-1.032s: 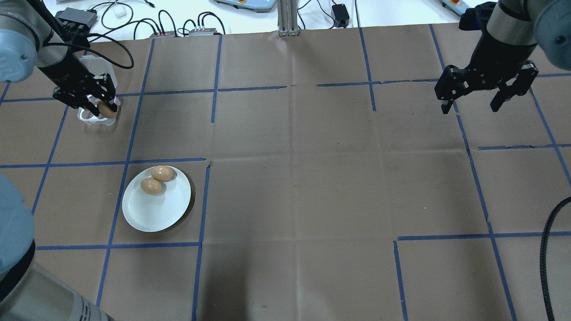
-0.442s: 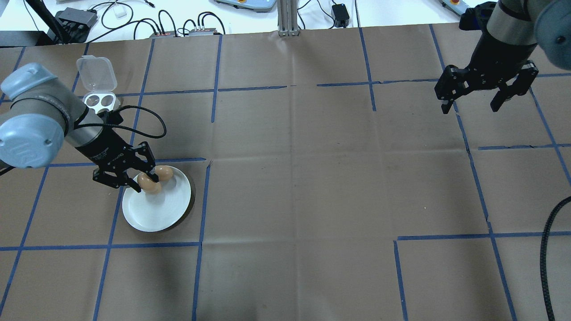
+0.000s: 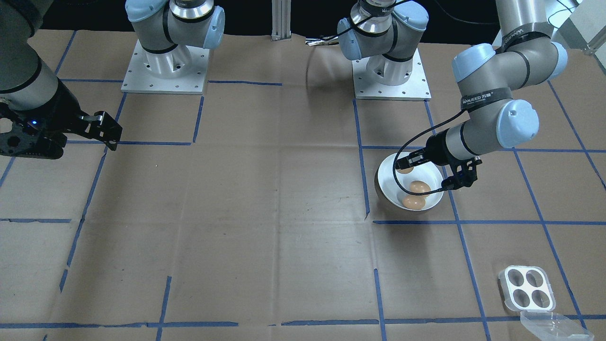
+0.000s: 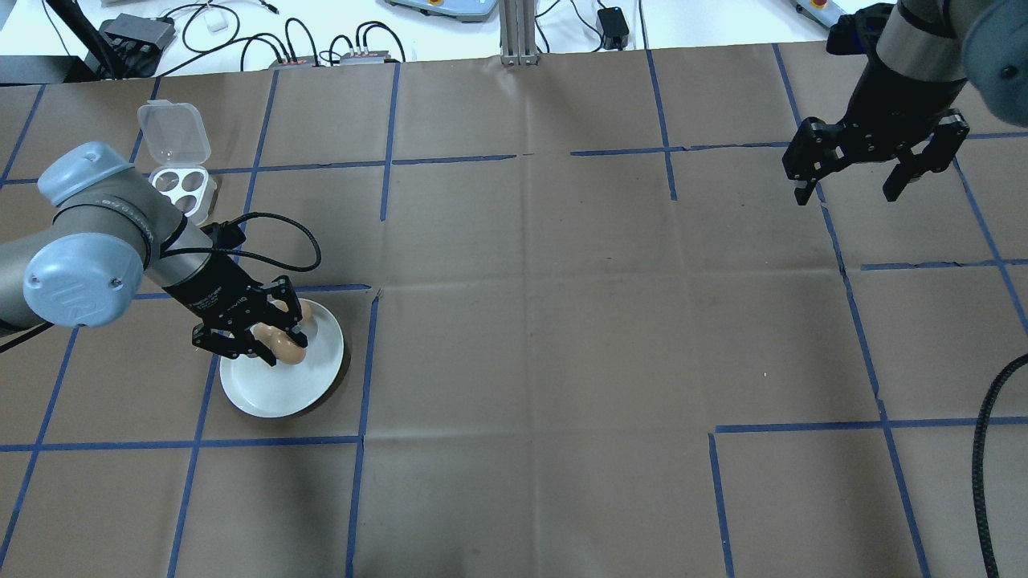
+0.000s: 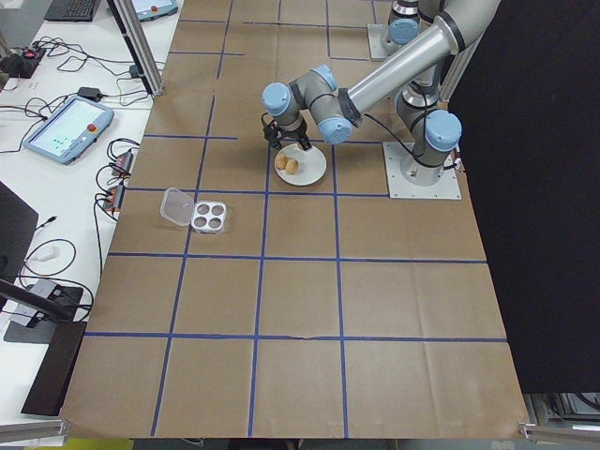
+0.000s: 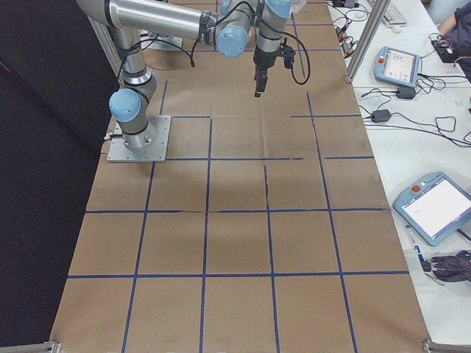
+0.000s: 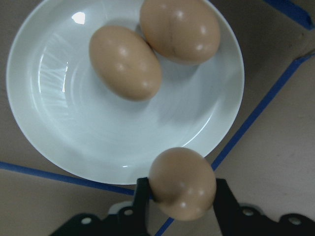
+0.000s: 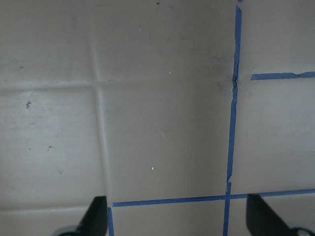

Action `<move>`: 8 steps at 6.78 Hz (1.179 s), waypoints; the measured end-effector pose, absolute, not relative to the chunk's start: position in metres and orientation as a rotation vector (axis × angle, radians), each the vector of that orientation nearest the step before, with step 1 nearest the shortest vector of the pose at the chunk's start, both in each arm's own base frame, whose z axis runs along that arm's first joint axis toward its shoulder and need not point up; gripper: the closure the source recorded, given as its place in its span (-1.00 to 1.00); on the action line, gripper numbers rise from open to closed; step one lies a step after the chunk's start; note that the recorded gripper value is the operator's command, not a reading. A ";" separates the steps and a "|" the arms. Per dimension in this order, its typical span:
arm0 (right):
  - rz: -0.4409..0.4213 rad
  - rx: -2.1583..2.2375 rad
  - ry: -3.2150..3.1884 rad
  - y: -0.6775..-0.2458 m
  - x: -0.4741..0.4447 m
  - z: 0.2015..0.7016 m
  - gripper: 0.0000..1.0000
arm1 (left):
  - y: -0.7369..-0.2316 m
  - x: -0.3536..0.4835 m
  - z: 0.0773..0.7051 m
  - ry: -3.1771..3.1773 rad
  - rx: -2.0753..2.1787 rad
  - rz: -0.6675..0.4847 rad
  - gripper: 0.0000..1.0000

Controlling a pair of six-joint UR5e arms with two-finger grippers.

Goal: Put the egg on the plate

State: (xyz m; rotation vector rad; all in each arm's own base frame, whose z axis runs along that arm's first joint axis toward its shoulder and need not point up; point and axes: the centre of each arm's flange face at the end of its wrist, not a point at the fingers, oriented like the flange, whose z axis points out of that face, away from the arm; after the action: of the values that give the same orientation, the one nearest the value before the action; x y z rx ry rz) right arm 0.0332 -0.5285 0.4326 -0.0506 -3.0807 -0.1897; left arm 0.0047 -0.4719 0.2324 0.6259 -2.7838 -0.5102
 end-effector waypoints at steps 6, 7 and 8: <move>-0.190 -0.051 -3.081 -0.528 0.033 0.433 -1.00 | -0.499 0.017 0.292 -2.933 0.579 -0.236 -0.96; -0.190 -0.051 -3.081 -0.528 0.033 0.433 -1.00 | -0.513 0.021 0.323 -2.972 0.545 -0.175 -0.96; -0.190 -0.050 -3.081 -0.528 0.033 0.433 -1.00 | -0.524 0.020 0.358 -2.998 0.481 -0.136 -0.97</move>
State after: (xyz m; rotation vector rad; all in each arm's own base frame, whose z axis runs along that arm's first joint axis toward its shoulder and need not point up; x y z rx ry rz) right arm 0.0332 -0.5285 0.4326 -0.0505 -3.0807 -0.1897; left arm 0.0200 -0.5239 0.3583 0.4810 -2.9983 -0.1356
